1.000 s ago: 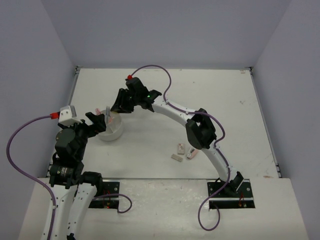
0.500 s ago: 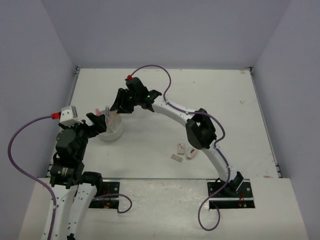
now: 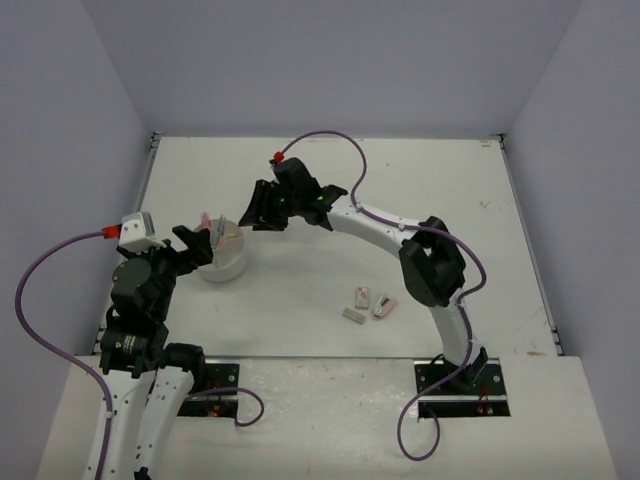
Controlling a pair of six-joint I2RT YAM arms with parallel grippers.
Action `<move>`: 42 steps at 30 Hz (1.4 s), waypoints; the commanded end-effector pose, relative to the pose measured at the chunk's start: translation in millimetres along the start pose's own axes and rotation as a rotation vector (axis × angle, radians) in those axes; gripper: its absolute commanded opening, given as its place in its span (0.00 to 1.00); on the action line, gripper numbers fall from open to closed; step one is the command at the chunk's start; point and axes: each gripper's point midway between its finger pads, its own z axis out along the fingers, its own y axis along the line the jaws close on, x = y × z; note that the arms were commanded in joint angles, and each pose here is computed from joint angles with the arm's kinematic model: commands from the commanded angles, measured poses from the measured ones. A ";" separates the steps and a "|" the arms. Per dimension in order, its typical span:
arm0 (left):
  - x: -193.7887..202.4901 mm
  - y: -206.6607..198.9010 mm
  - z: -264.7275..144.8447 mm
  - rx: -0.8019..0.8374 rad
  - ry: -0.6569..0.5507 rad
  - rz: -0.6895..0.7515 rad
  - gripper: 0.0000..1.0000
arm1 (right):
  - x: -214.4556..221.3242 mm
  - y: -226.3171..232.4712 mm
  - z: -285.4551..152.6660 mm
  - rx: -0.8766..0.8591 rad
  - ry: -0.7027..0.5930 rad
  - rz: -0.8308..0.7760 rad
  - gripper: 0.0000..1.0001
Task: Sort the stationery into containers
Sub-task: Place the stationery in the storage box, then pick up the stationery from the center of the board.
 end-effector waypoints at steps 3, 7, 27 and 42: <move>-7.2 -3.5 -0.8 0.019 -0.033 0.012 1.00 | -24.4 26.4 -73.1 -0.037 -0.179 -0.181 0.51; -6.9 -4.0 0.1 0.019 -0.028 0.013 1.00 | -9.5 -15.1 -115.2 0.130 -0.216 -0.258 0.52; -9.4 -6.3 -3.6 0.036 -0.044 0.009 1.00 | 146.3 -204.5 -193.7 0.763 0.266 -0.568 0.50; -8.3 -9.4 -3.9 0.051 -0.041 0.013 1.00 | 175.1 -209.4 -174.4 0.723 0.374 -0.595 0.41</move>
